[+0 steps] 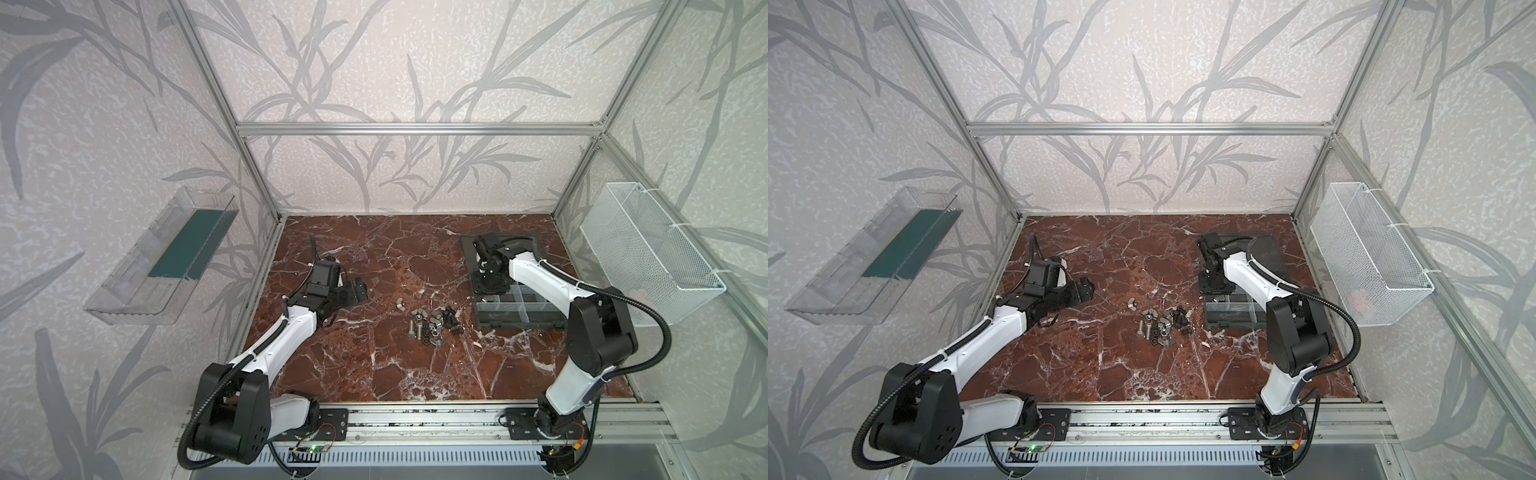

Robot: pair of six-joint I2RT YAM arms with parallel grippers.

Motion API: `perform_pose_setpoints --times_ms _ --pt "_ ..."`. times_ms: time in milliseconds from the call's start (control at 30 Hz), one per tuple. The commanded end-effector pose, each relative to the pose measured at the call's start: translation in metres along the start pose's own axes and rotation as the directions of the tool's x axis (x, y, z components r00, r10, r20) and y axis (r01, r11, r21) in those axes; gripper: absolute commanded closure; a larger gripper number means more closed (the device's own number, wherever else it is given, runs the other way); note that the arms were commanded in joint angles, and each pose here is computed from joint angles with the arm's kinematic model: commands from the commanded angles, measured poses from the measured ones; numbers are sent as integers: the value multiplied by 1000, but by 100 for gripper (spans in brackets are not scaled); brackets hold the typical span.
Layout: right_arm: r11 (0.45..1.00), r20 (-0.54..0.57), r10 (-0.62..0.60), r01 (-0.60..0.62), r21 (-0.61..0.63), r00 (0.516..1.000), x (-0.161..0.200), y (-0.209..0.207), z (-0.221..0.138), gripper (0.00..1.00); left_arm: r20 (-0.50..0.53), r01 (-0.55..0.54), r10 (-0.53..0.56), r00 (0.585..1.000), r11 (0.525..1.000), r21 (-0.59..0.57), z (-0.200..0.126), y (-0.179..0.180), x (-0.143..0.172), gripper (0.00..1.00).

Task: Sort the screws and nuts into containers
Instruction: Place the nut into the container, then pick up the nut from the center of the table.

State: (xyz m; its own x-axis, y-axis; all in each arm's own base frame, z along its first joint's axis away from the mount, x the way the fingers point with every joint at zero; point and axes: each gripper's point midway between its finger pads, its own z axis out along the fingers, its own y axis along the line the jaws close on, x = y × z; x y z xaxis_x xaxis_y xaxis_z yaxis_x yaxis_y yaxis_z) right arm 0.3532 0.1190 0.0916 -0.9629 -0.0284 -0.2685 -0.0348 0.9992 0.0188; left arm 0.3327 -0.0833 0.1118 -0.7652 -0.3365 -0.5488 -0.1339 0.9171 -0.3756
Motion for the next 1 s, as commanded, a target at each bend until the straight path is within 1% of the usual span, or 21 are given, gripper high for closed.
perform_pose_setpoints --times_ms 0,100,233,367,467,567,800,867,967 --pt "998 86 -11 17 -66 996 -10 6 -39 52 20 -5 5 1000 1000 2 -3 -4 -6 1" --pt "994 125 -17 31 -106 992 -12 11 -55 52 24 -4 4 1000 1000 3 -4 -5 -7 1" --pt "978 149 -28 58 -202 989 -8 27 -70 51 24 -7 7 1000 1000 4 -3 -6 -8 1" --pt "951 174 -56 106 -291 983 1 49 -79 50 9 -3 3 1000 1000 16 0 -9 -7 1" --pt "926 201 -99 164 -339 975 7 69 -83 50 5 5 -5 1000 999 31 2 -11 -6 1" --pt "911 211 -144 213 -353 967 13 85 -81 50 -1 8 -8 1000 999 44 3 -13 -6 1" --pt "855 225 -285 353 -381 932 22 139 -67 49 -19 1 0 1000 999 54 4 -15 -3 1" --pt "849 213 -301 363 -384 930 22 153 -61 49 -18 -1 2 1000 999 49 4 -14 -3 1" --pt "866 180 -302 348 -357 936 21 169 -50 49 -22 -5 6 1000 999 36 4 -12 -2 1"
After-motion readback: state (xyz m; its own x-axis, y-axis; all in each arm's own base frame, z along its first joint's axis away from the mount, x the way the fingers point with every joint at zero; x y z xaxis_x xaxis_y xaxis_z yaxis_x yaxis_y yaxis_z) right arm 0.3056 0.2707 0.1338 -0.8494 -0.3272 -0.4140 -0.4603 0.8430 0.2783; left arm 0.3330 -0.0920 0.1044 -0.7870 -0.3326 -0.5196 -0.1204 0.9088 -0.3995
